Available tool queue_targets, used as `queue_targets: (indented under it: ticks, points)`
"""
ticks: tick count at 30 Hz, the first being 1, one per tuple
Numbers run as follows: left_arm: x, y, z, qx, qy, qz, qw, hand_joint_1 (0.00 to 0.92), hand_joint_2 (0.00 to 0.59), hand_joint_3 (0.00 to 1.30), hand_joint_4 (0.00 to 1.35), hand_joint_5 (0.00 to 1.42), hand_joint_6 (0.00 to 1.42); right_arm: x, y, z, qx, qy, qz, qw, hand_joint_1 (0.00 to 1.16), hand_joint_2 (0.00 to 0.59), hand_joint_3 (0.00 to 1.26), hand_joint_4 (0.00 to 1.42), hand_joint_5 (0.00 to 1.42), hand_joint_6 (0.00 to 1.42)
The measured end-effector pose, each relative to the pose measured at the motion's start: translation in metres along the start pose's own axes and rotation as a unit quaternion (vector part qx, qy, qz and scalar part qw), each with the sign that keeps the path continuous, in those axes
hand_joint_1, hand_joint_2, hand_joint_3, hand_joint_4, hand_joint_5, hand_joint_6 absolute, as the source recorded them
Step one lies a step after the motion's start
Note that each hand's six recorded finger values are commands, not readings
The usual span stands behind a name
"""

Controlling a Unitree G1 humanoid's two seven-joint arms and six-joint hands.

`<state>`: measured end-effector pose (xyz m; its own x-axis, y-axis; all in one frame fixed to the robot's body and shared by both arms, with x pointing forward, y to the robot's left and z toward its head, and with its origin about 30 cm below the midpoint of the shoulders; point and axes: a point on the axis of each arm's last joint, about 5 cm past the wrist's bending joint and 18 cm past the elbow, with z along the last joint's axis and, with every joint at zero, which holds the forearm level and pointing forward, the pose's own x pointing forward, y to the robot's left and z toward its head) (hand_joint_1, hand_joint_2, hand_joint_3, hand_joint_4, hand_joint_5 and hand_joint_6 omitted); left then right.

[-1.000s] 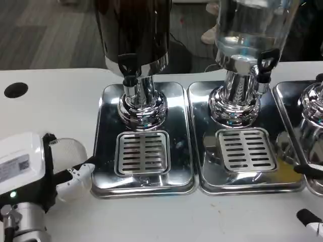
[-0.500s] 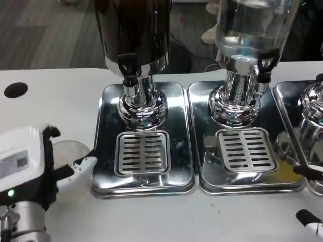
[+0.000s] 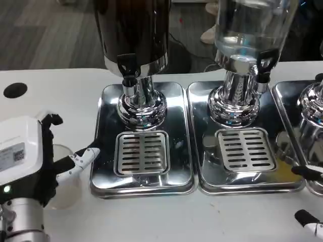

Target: Grasp the cup under the faucet to collect the drink, then remove the cup.

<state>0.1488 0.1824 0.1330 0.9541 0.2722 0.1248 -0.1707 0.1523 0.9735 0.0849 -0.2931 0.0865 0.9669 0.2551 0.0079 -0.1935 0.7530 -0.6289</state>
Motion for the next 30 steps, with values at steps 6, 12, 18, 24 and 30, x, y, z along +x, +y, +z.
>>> queue_targets:
  ticks: [6, 12, 18, 24, 30]
  points:
    - [0.0, 0.0, 0.0002, 0.0, -0.001, -0.001, 1.0, 0.203, 0.061, 0.42, 0.49, 0.74, 0.96, 0.0, 0.0, 0.0, 0.0, 0.0, 0.0, 1.0, 0.64, 0.256, 0.27, 0.21, 0.19, 0.1]
    - [-0.001, 0.001, -0.001, 0.0, 0.003, -0.002, 1.0, 0.079, 0.021, 0.33, 0.37, 0.6, 0.85, 0.0, -0.0001, 0.0, 0.0, 0.0, 0.0, 1.0, 0.64, 0.256, 0.27, 0.21, 0.19, 0.1]
    - [-0.002, 0.008, -0.0079, 0.003, 0.024, -0.014, 0.9996, 0.001, 0.0, 0.18, 0.16, 0.32, 0.62, 0.0, 0.0, -0.0001, 0.001, 0.001, 0.0, 1.0, 0.64, 0.256, 0.27, 0.21, 0.19, 0.1]
    - [-0.002, 0.01, -0.0096, 0.007, 0.038, -0.072, 0.9967, 0.021, 0.017, 0.14, 0.14, 0.32, 0.62, 0.0, 0.0004, -0.0001, 0.002, 0.001, 0.0, 1.0, 0.64, 0.256, 0.27, 0.21, 0.19, 0.1]
    - [-0.004, 0.003, -0.0107, 0.024, 0.043, -0.093, 0.9945, 0.189, 0.046, 0.14, 0.17, 0.37, 0.71, 0.0, 0.0007, -0.0001, 0.002, 0.001, 0.0, 1.0, 0.64, 0.256, 0.27, 0.21, 0.19, 0.1]
